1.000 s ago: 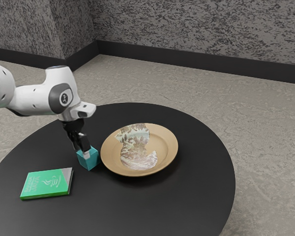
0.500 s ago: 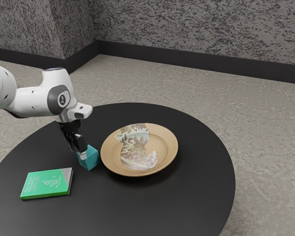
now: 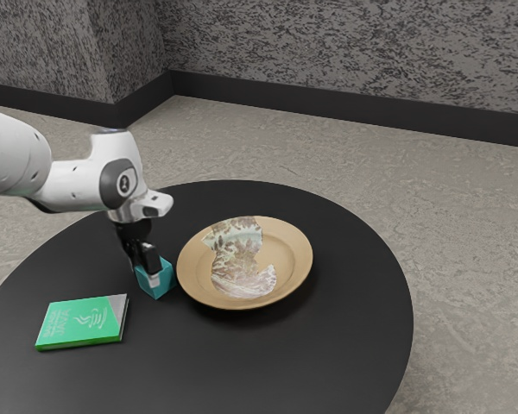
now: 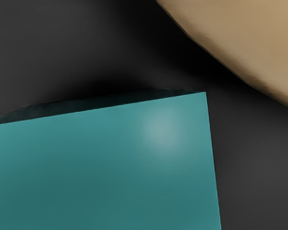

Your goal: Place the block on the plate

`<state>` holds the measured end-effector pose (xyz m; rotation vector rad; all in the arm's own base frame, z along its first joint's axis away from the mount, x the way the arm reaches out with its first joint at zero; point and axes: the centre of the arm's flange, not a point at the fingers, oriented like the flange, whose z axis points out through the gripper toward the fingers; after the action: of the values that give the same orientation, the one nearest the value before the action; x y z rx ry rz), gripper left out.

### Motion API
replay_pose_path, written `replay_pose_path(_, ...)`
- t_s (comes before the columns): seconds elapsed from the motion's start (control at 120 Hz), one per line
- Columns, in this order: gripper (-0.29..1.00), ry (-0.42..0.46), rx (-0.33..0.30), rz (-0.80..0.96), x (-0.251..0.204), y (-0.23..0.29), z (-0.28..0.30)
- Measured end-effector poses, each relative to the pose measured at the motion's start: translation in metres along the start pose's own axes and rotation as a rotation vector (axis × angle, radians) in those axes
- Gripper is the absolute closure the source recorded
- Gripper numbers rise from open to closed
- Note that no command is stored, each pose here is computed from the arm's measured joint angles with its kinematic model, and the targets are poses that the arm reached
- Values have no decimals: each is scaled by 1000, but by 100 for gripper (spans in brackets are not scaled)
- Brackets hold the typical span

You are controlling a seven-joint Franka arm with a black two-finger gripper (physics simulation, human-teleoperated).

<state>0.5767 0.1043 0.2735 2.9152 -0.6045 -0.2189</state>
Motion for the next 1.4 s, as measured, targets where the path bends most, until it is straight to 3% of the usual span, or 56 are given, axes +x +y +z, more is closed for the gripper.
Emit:
replay_pose_path(0.575,0,-34,4,1,18,-6,23)
replay_pose_path(0.75,17,-39,2,4,19,-4,27)
replay_pose_path(1.017,21,-24,-1,-9,16,-8,21)
replay_pose_path(1.2,28,6,7,-27,7,-16,-1)
replay_pose_path(1.4,30,98,53,-18,-2,-14,-78)
